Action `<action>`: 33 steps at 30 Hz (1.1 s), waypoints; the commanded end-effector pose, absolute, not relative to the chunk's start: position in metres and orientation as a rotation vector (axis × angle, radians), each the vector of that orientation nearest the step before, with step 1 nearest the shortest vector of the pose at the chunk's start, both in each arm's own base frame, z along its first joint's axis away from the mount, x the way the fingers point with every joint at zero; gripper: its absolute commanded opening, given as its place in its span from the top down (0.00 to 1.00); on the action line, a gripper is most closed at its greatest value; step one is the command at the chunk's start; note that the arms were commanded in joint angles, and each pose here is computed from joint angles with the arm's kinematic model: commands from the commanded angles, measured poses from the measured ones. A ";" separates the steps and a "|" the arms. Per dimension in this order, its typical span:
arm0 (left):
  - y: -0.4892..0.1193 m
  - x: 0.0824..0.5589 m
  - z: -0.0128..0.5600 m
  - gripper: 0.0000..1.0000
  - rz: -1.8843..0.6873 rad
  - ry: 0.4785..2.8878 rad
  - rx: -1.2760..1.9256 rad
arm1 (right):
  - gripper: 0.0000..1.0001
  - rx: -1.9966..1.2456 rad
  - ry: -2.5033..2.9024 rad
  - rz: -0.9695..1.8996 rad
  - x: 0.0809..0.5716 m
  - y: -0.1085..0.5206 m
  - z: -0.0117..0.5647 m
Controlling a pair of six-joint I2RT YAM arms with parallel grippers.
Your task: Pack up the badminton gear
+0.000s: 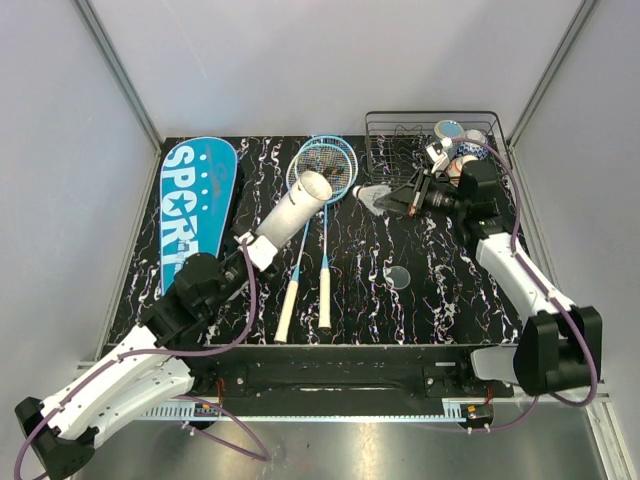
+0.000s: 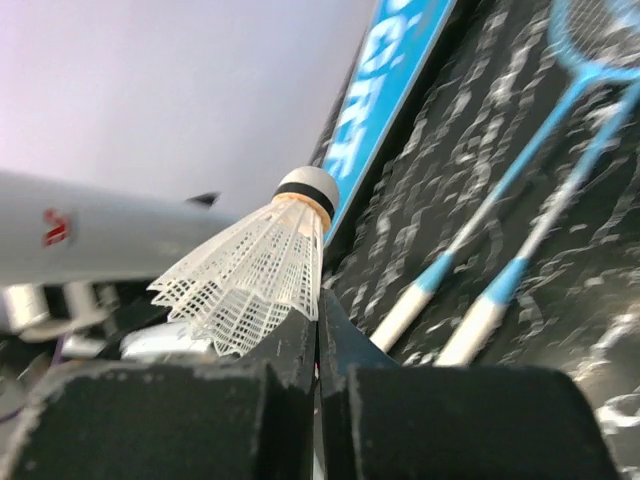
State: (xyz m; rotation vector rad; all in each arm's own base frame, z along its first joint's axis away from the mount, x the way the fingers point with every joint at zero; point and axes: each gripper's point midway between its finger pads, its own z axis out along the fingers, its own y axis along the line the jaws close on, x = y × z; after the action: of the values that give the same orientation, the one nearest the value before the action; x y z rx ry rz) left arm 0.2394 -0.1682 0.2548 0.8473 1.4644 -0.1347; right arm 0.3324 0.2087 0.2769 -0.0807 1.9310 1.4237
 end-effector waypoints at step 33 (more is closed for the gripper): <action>-0.203 0.219 0.253 0.86 -0.227 1.341 1.097 | 1.00 -0.674 2.019 1.232 0.213 0.229 0.384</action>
State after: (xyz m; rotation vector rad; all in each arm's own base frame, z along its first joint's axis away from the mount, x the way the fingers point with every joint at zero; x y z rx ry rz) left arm 0.2167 -0.1937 0.2182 1.1381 1.4576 -0.2124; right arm 0.2074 0.2344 0.3675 -0.6722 2.0661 1.3546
